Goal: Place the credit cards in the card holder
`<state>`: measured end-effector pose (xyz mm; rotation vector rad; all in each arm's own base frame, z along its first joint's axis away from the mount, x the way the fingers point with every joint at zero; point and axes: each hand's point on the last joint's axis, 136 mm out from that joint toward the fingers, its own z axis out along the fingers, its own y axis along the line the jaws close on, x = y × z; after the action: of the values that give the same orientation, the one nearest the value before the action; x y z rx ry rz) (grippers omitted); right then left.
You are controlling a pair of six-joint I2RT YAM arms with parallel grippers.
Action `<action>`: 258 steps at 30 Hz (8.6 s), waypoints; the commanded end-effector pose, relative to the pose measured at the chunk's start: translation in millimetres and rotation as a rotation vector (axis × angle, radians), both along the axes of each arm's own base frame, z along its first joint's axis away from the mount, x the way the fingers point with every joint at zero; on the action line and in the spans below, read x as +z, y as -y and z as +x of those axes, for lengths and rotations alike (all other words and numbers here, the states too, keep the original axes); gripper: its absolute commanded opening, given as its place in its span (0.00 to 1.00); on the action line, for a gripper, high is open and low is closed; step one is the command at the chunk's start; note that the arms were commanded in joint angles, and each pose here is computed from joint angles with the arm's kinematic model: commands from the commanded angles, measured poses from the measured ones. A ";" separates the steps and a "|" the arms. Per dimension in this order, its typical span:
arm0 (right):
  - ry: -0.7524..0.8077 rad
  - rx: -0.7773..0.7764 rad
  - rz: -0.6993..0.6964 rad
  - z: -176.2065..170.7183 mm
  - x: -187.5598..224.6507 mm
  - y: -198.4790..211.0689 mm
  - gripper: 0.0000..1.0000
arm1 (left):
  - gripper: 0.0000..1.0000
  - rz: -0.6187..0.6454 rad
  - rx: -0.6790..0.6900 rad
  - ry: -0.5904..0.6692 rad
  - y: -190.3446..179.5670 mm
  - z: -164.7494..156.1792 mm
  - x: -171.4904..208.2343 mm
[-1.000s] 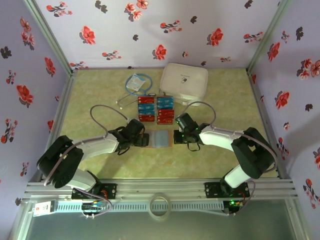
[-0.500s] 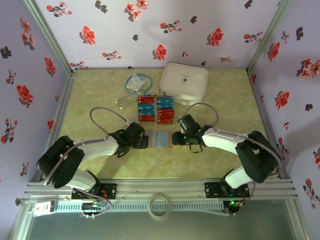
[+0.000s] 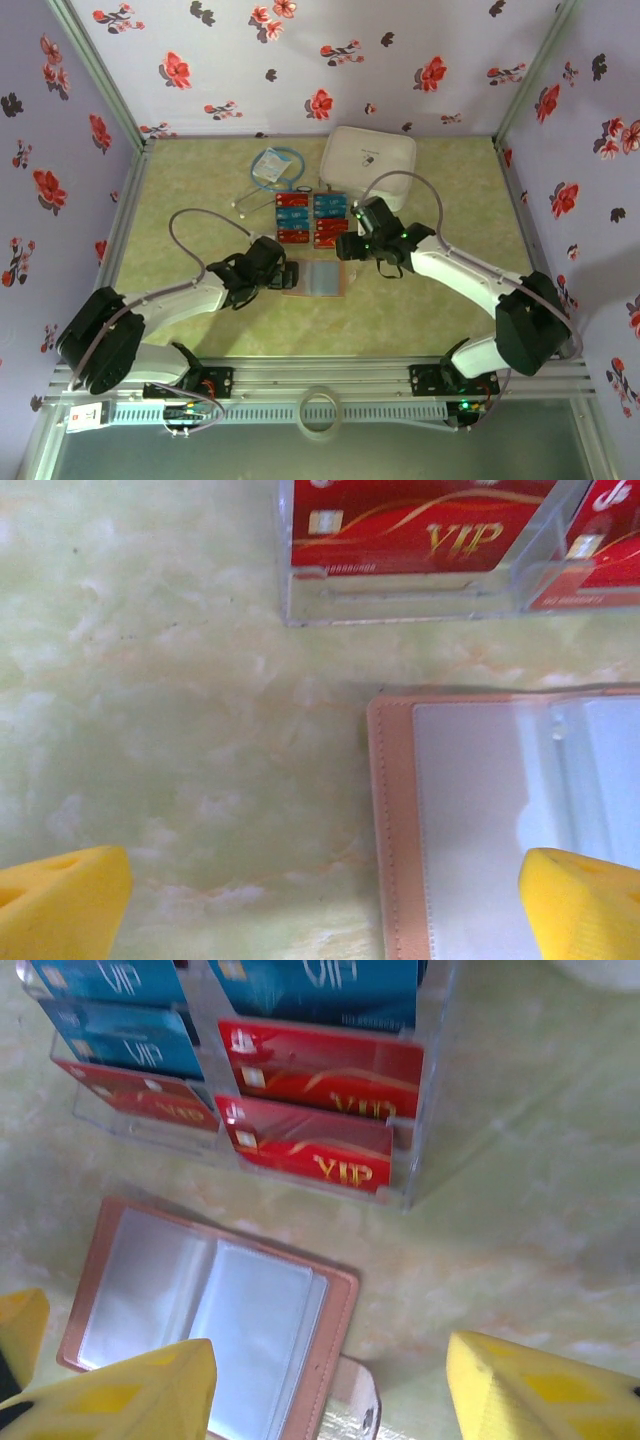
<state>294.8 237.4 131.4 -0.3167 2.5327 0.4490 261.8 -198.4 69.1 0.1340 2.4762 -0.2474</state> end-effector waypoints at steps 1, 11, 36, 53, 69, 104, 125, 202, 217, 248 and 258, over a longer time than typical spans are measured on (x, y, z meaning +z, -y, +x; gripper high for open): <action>0.040 0.018 -0.120 10.7 3.7 14.3 0.63 | 1.00 -0.015 0.018 0.018 -2.2 4.0 16.0; 0.152 0.013 -0.102 36.1 34.4 16.1 0.70 | 1.00 -0.021 0.059 0.049 -16.2 15.3 33.1; -0.016 0.435 -0.358 40.7 -4.3 -7.6 0.50 | 1.00 -0.032 0.138 0.075 -40.7 23.5 40.5; 0.023 0.587 -0.439 54.7 -32.4 -44.2 0.46 | 1.00 -0.064 0.199 0.063 -61.0 19.2 36.6; -0.008 0.634 -0.502 57.9 -59.2 -55.5 0.42 | 1.00 -0.073 0.204 0.055 -63.9 17.6 34.0; -0.002 0.658 -0.573 65.3 -71.8 -59.3 0.41 | 1.00 -0.090 0.209 0.039 -63.0 16.0 25.4; -0.030 0.701 -0.572 55.4 -73.4 -56.3 0.08 | 1.00 -0.094 0.209 0.040 -61.2 18.3 26.1; -0.067 0.002 0.571 -37.6 0.4 -35.9 0.00 | 1.00 0.254 -0.106 -0.079 -8.2 4.6 -34.9; -0.119 -0.002 0.642 -33.7 -22.0 -51.0 0.00 | 1.00 0.234 -0.038 -0.118 -22.8 -14.5 -53.5; -0.106 -0.014 0.680 -38.3 -62.0 -66.0 0.00 | 1.00 0.217 0.025 -0.130 -30.0 -26.4 -60.3; -0.123 -0.013 0.692 -39.3 -69.6 -71.0 0.00 | 1.00 0.217 0.022 -0.130 -30.0 -26.9 -60.3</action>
<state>256.7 305.3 61.0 -0.0038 2.3301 1.2950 249.0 -184.4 20.1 0.1617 2.5835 -0.0629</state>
